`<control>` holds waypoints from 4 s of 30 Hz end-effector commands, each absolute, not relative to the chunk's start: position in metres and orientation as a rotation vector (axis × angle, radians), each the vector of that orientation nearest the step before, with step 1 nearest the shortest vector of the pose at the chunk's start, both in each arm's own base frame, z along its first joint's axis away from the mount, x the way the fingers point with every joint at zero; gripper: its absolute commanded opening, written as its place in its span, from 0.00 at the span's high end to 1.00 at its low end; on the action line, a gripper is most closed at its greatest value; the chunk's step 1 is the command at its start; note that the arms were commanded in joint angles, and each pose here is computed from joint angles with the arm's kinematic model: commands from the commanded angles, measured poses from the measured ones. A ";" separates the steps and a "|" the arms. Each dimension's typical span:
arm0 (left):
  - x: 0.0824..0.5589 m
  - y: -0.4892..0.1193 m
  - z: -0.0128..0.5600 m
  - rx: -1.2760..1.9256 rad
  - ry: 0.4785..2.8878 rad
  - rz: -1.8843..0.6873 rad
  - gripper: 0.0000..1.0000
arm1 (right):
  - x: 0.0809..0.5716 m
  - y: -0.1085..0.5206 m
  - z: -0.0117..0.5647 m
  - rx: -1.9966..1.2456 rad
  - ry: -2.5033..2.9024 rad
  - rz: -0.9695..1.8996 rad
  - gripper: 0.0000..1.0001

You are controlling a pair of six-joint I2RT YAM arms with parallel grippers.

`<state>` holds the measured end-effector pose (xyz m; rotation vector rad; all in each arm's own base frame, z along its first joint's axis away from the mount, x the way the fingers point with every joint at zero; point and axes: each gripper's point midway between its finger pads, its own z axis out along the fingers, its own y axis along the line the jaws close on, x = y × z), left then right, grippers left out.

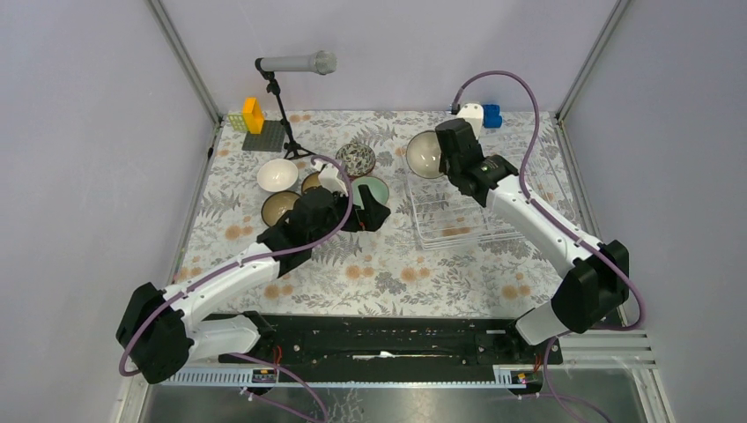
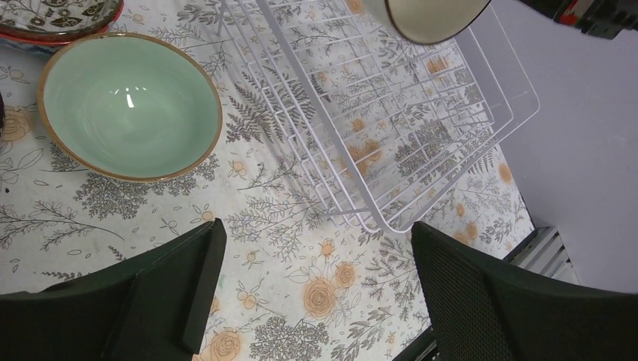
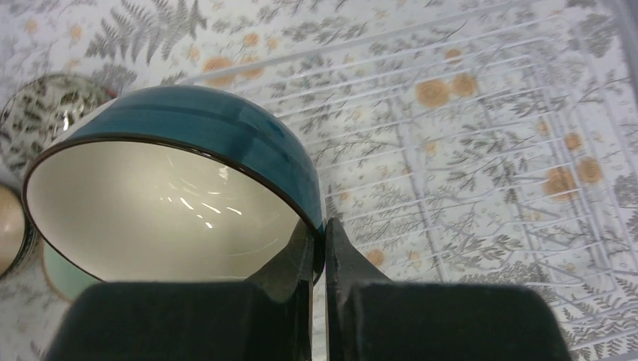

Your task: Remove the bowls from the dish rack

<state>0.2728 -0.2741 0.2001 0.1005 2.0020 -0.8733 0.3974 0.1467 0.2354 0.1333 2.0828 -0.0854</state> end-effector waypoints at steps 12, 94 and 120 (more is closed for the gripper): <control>0.295 -0.258 0.248 -0.035 1.949 -0.750 0.03 | 0.363 0.226 0.256 -0.078 2.148 0.242 1.00; 0.299 -0.142 0.059 -0.608 2.424 -0.154 1.00 | 0.307 0.240 0.185 -0.190 2.046 0.026 0.01; 0.350 -0.125 0.048 -0.694 2.433 -0.154 0.85 | 0.325 0.217 0.126 -0.153 2.344 0.008 0.39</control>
